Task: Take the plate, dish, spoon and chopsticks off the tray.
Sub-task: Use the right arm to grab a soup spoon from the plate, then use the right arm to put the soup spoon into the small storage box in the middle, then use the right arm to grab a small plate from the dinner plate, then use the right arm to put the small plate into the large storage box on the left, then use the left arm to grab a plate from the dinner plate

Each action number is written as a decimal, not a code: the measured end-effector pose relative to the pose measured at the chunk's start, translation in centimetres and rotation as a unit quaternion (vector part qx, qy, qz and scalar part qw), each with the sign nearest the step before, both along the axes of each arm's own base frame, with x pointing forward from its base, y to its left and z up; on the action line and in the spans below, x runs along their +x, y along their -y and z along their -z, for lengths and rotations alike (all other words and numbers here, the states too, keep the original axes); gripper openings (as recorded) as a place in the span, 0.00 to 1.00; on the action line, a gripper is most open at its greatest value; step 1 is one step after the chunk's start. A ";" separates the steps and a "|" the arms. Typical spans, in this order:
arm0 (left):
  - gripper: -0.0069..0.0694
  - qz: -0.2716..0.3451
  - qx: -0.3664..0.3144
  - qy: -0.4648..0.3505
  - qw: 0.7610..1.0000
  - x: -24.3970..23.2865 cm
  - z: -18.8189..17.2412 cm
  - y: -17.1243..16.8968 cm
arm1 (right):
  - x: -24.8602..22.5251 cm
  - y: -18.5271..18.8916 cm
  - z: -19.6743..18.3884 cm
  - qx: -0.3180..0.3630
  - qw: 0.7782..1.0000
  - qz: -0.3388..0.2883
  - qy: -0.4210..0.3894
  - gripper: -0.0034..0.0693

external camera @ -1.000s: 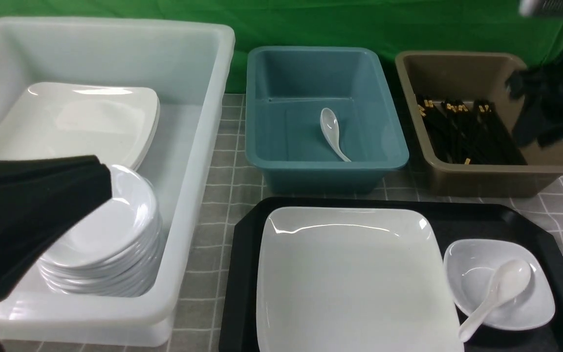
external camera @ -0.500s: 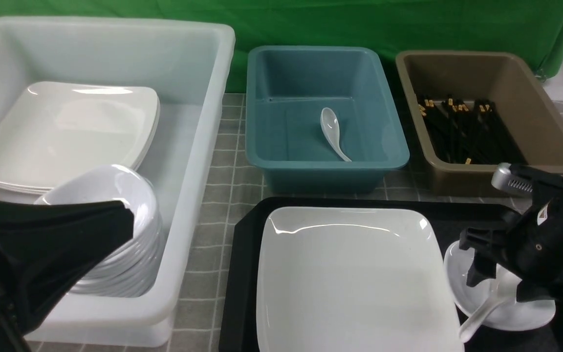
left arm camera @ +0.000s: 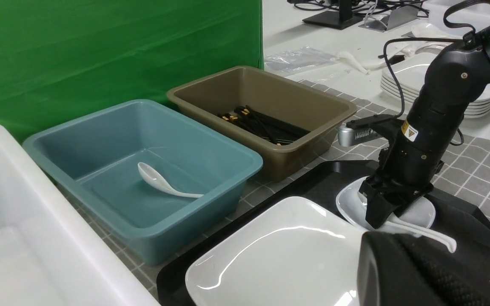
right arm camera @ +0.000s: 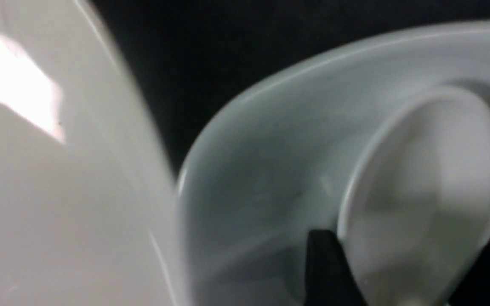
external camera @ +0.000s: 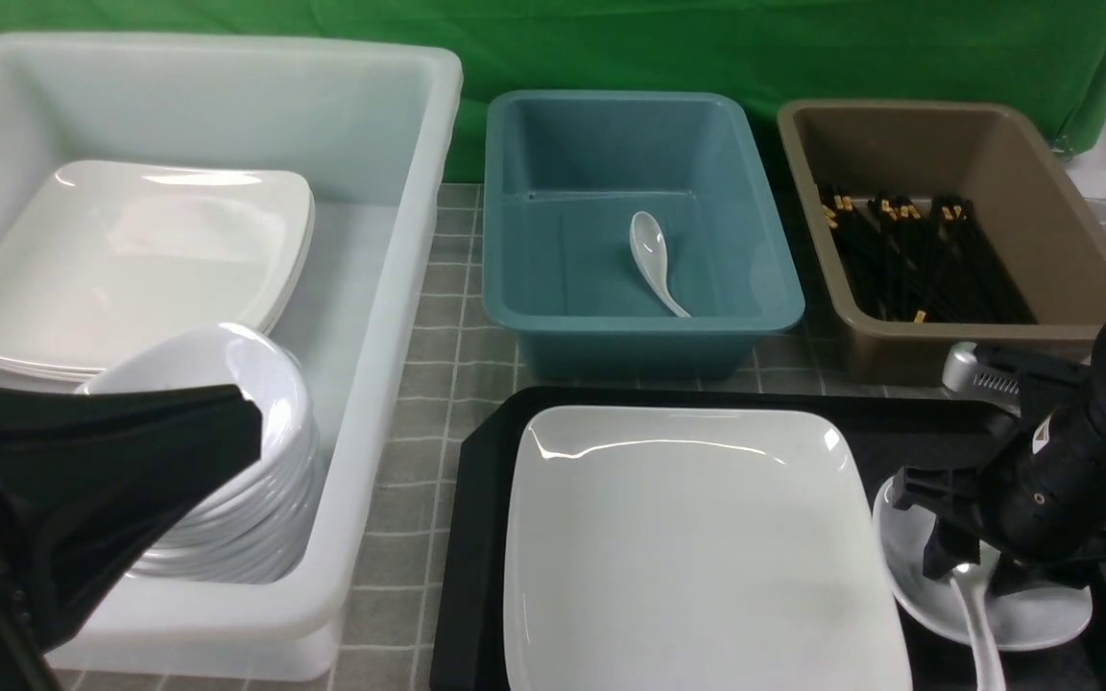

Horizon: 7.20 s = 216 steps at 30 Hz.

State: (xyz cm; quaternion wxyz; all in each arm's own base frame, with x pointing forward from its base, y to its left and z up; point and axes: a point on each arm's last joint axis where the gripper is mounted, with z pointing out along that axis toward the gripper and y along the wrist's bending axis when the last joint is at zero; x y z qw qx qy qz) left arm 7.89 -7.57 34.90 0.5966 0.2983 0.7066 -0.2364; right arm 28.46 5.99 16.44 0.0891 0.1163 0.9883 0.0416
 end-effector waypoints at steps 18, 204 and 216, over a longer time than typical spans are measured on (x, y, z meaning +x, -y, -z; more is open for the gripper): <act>0.10 0.000 0.002 0.016 1.000 0.1 -0.2 0.0 | -1.7 0.3 -7.8 -0.013 0.988 -0.115 0.106 0.57; 0.56 0.322 0.540 -0.048 0.776 9.3 15.8 15.2 | -22.2 1.6 -19.4 -0.013 0.853 -0.393 0.343 0.20; 0.70 0.347 0.575 0.007 0.741 10.5 18.5 16.2 | -22.4 1.8 -19.4 -0.020 0.846 -0.405 0.347 0.22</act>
